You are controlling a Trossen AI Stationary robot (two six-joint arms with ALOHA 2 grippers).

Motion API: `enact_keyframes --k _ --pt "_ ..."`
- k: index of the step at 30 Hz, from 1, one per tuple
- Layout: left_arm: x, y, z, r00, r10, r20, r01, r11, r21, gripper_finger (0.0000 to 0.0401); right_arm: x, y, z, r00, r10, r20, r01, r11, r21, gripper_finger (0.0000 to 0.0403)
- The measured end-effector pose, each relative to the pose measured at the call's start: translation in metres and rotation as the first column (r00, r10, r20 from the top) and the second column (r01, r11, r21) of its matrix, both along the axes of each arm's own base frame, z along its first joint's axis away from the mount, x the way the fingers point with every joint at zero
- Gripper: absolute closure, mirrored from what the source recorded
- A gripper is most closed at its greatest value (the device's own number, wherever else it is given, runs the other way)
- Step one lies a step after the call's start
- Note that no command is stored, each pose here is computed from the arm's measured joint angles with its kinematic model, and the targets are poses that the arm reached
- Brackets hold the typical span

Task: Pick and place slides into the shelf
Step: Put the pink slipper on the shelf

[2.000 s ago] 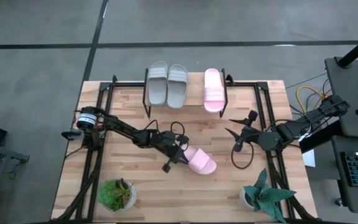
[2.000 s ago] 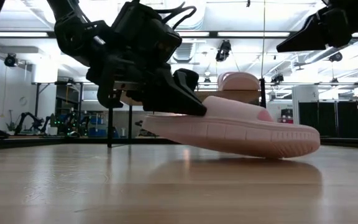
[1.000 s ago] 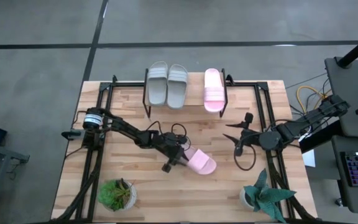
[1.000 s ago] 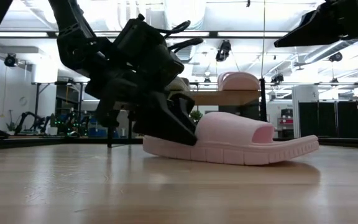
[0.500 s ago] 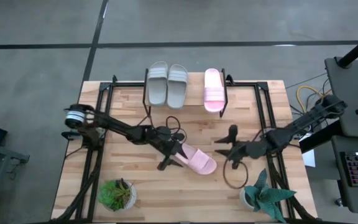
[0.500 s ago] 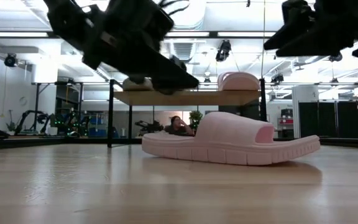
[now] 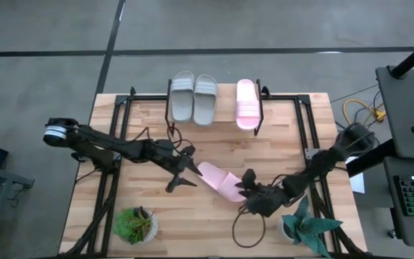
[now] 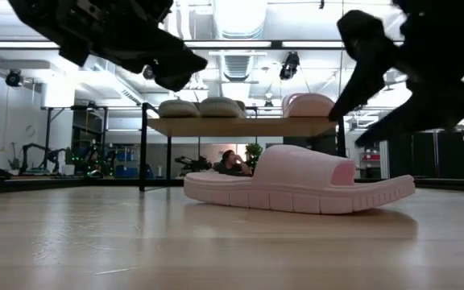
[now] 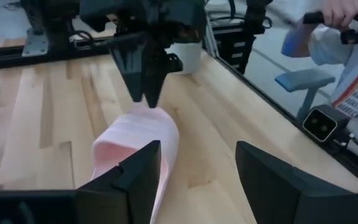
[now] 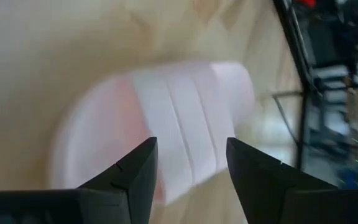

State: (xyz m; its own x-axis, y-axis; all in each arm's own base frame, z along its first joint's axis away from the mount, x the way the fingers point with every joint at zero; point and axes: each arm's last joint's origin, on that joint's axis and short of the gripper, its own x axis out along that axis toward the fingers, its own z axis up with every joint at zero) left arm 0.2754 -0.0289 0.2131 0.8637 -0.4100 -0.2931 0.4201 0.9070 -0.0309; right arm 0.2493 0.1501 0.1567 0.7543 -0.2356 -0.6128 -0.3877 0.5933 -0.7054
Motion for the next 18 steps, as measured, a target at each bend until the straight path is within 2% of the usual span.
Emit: enact_keyframes --k 4,8,18 --pt "-0.007 0.001 -0.003 1.000 0.022 0.001 -0.022 1.000 0.005 0.0208 0.008 0.003 -0.017 0.998 -0.054 -0.019 0.052 0.993 -0.102 0.0220" --pt "-0.009 0.001 -0.006 0.999 0.032 0.010 -0.032 0.999 -0.017 0.0208 0.009 0.005 -0.027 0.997 -0.061 -0.055 0.054 0.991 -0.124 0.0220" --pt "-0.008 0.001 -0.013 0.999 0.048 -0.020 -0.048 0.999 -0.010 0.0208 0.001 0.012 -0.014 0.998 -0.055 -0.023 0.054 0.998 -0.028 0.0220"
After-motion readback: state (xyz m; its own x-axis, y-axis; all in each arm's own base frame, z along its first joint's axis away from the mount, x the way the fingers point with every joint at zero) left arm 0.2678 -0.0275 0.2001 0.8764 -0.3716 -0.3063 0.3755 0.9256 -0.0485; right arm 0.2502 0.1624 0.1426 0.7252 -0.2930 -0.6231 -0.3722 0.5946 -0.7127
